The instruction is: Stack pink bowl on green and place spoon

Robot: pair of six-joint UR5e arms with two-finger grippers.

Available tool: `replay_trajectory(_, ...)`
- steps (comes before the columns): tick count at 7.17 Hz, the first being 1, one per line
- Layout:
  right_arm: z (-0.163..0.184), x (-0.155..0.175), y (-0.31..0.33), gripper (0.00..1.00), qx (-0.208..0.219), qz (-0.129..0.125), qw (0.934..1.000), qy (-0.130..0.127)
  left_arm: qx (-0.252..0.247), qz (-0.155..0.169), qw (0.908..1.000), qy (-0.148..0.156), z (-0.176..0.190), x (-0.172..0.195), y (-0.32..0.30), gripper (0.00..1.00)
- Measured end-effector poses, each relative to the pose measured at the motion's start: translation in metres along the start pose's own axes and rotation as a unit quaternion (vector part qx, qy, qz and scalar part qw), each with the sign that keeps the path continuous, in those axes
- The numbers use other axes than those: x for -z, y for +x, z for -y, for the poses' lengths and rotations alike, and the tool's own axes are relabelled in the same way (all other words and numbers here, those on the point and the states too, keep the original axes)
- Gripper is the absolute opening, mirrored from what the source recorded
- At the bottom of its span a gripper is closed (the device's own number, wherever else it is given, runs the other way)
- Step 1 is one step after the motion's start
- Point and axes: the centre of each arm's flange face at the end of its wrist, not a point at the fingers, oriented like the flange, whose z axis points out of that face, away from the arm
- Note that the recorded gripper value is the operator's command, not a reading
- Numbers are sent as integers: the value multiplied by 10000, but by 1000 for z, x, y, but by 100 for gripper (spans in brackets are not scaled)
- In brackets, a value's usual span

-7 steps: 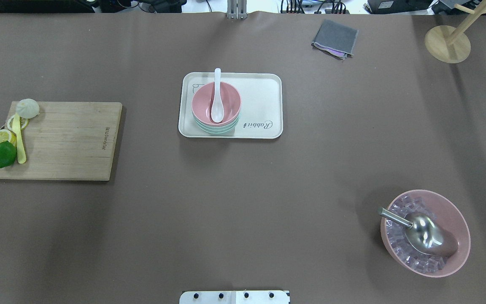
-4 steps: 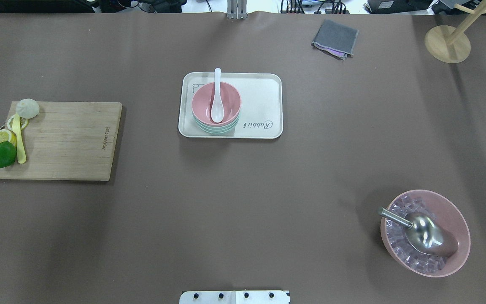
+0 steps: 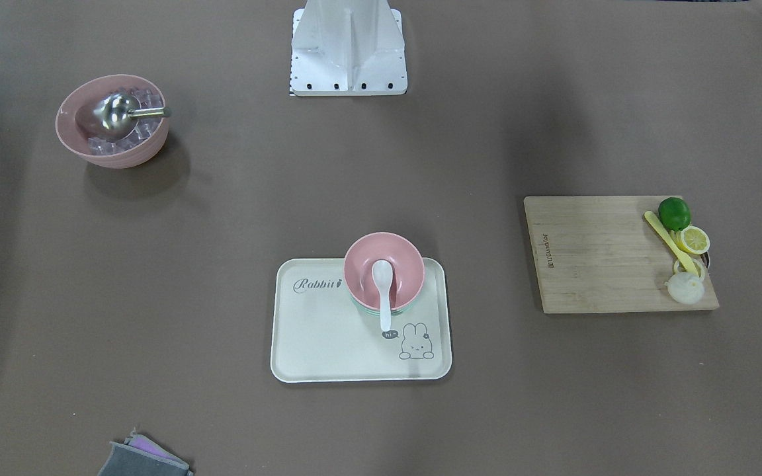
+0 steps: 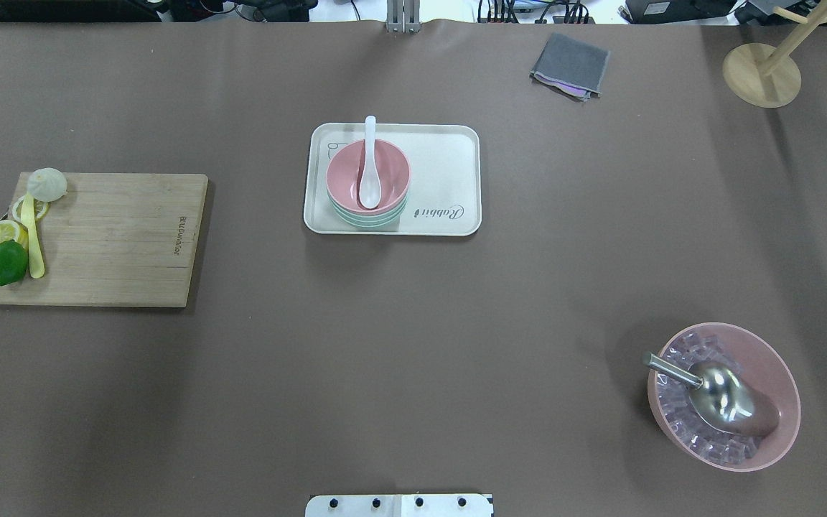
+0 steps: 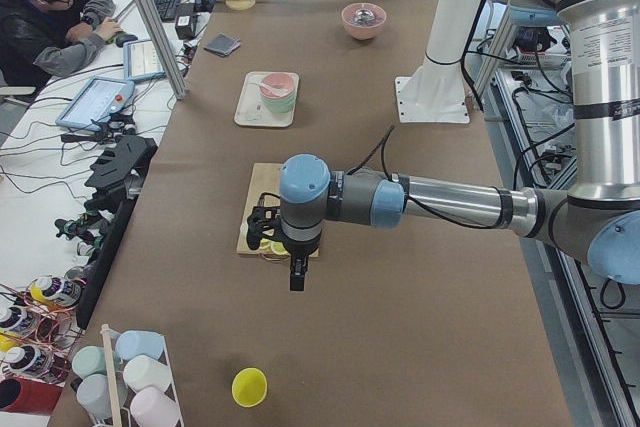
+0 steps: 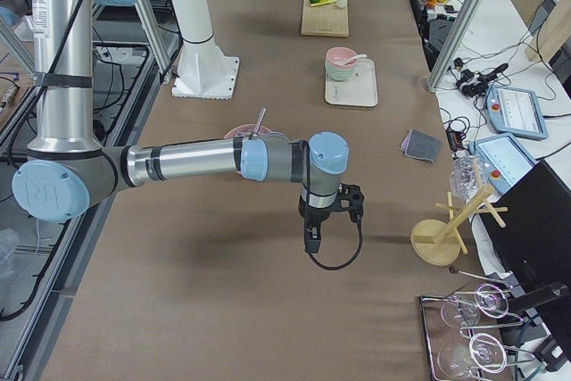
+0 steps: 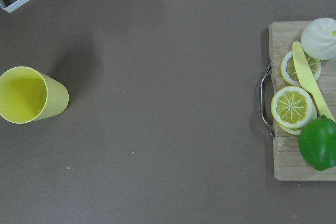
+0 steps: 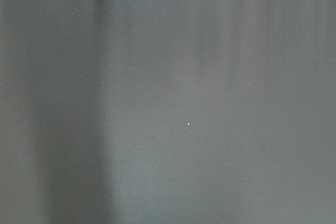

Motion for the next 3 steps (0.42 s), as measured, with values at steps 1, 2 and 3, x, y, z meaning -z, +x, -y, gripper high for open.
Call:
replay_trajectory(1,0,0,-1,100,8,0,10000,-4,-5,0,10000,7,0,1,1,98)
replay_trajectory(2,0,-1,-1,100,18,0,10000,-9,-6,0,10000,9,0,1,1,98)
replay_trajectory(3,1,-1,-2,100,28,0,10000,-15,-2,0,10000,4,-1,1,0,98)
